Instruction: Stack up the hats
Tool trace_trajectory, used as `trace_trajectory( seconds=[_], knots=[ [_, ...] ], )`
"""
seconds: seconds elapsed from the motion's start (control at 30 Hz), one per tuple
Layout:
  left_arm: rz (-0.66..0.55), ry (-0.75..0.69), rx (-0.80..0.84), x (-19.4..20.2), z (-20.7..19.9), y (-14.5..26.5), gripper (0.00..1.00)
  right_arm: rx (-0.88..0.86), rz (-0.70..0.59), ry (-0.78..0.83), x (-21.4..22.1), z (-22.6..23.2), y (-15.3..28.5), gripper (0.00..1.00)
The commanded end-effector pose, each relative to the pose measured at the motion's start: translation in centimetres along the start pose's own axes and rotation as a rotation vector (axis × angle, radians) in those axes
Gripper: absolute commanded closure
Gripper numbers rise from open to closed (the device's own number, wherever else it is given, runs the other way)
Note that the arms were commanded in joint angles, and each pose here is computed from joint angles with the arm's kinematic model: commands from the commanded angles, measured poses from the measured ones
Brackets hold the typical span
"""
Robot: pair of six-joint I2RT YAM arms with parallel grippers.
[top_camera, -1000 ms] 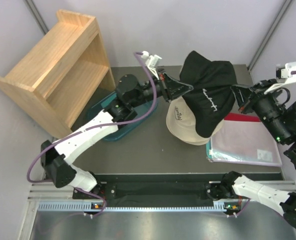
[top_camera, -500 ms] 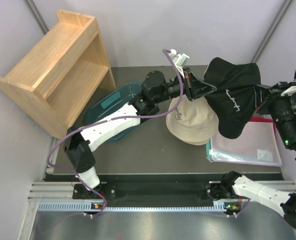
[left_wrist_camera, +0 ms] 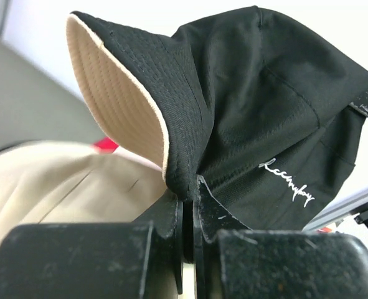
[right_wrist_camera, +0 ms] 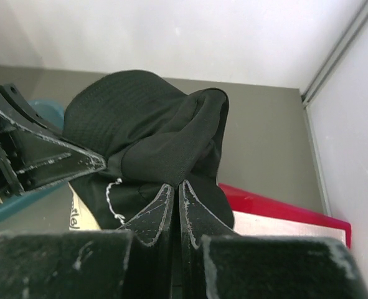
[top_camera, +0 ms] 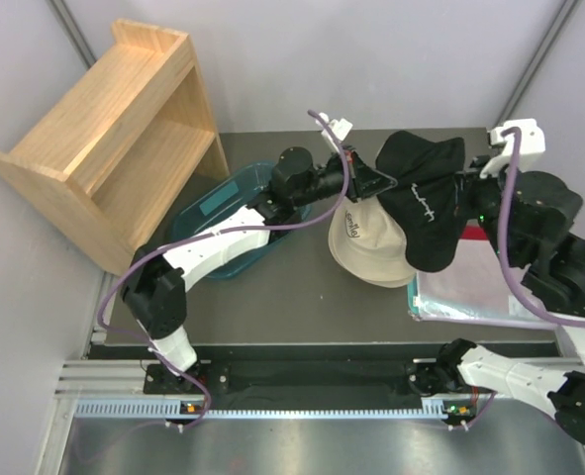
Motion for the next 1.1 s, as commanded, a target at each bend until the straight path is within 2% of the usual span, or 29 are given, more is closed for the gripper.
trace_trajectory(
  seconds=[0.0, 0.07, 0.13, 0.33, 0.57, 0.87, 1.07],
  knots=[
    [-0.042, 0.017, -0.097, -1.2, 2.0, 3.6, 1.0, 0.015, -0.157, -0.126, -4.0, -0.6, 0.5, 1.0],
    [-0.037, 0.082, -0.124, -0.4, 3.5, 4.9, 1.0, -0.002, -0.149, -0.129, -3.8, 0.0, 0.0, 1.0],
    [-0.079, 0.085, -0.093, -1.5, 2.7, 6.1, 1.0, -0.004, -0.136, -0.121, -3.4, 0.4, -0.5, 1.0],
    [-0.105, 0.138, -0.089, -1.8, 1.9, 8.3, 1.0, -0.01, -0.119, -0.114, -3.0, 1.0, -1.1, 1.0],
    [-0.132, 0.248, -0.092, -1.0, 3.5, 10.8, 1.0, -0.017, -0.103, -0.107, -2.6, 1.7, -1.8, 1.0],
    [-0.161, 0.328, -0.016, -1.0, 1.5, 12.9, 1.0, -0.017, -0.073, -0.081, -1.9, 2.5, -3.0, 1.0],
    [-0.171, 0.353, -0.133, 1.0, 4.9, 14.7, 1.0, -0.034, -0.019, -0.059, 0.0, 4.1, -4.6, 1.0]
  ],
)
Point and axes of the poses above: each gripper's point midway between its finger pads, its own y axis back along the fingers, its own z axis along the line the jaws close on, x = y × z, the point moved 1 cm from there along y, back along the fingers, and after that the axes turned 6 degrees about y, right-handed, at the moved point
